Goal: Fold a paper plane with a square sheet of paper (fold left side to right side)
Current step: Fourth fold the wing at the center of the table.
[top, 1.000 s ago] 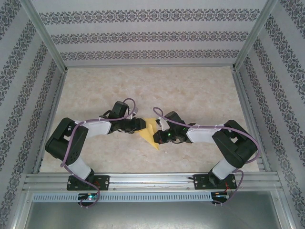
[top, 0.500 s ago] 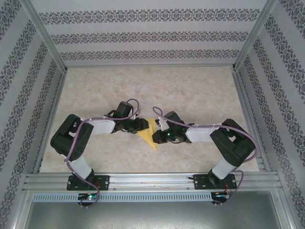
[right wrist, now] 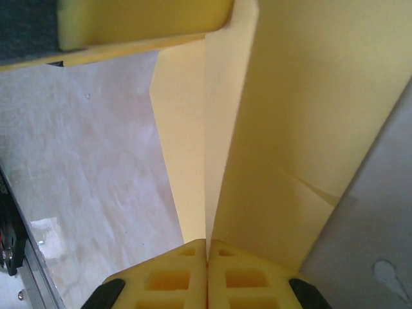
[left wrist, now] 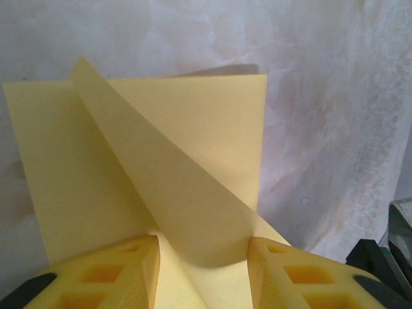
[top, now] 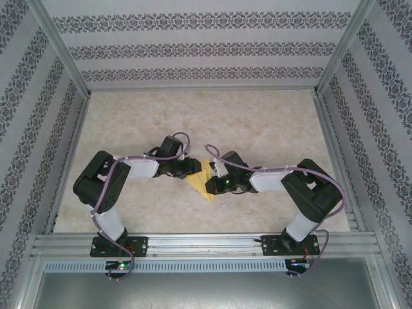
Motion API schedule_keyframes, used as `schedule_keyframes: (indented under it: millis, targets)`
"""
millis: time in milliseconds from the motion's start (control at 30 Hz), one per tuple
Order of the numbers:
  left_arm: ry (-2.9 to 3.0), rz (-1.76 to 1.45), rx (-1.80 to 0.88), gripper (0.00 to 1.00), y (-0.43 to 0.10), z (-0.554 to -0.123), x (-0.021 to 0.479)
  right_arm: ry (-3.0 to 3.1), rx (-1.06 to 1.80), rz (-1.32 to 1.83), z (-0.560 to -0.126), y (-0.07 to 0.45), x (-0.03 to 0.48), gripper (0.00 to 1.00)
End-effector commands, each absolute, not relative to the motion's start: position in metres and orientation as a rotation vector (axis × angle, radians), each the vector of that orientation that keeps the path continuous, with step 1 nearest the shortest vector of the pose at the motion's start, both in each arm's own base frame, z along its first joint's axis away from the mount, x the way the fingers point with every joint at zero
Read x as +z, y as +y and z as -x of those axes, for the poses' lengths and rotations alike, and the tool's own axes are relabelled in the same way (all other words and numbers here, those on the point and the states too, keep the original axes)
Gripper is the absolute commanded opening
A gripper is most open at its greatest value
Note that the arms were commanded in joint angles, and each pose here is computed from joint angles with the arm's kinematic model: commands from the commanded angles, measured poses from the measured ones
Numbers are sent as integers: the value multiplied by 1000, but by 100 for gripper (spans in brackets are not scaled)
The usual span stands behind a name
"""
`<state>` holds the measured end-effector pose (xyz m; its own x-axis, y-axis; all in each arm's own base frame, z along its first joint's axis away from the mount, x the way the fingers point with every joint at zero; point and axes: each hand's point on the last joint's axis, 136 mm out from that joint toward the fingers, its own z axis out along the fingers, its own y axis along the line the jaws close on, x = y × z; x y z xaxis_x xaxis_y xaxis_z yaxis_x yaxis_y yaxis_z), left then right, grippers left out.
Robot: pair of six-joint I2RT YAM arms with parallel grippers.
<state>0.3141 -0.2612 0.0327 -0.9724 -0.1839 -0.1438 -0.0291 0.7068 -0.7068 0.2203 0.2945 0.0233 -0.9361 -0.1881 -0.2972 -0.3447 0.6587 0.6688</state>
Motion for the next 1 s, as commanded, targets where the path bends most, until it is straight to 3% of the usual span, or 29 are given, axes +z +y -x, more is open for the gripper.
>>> schedule_keyframes:
  millis: [0,300,567,967]
  targets:
    - [2752,176,-1050,40,-259,-312,26,2666,1167,434,-221,295,23,10]
    - [2788,176,-1004,39,-255,-308,17,2615,1204,425,-226,297,40,22]
    - [2786,169,-1002,39,-255,-309,19,2514,1298,354,-237,283,77,41]
    - [2781,167,-1003,39,-255,-309,21,2540,1349,266,-256,292,66,41]
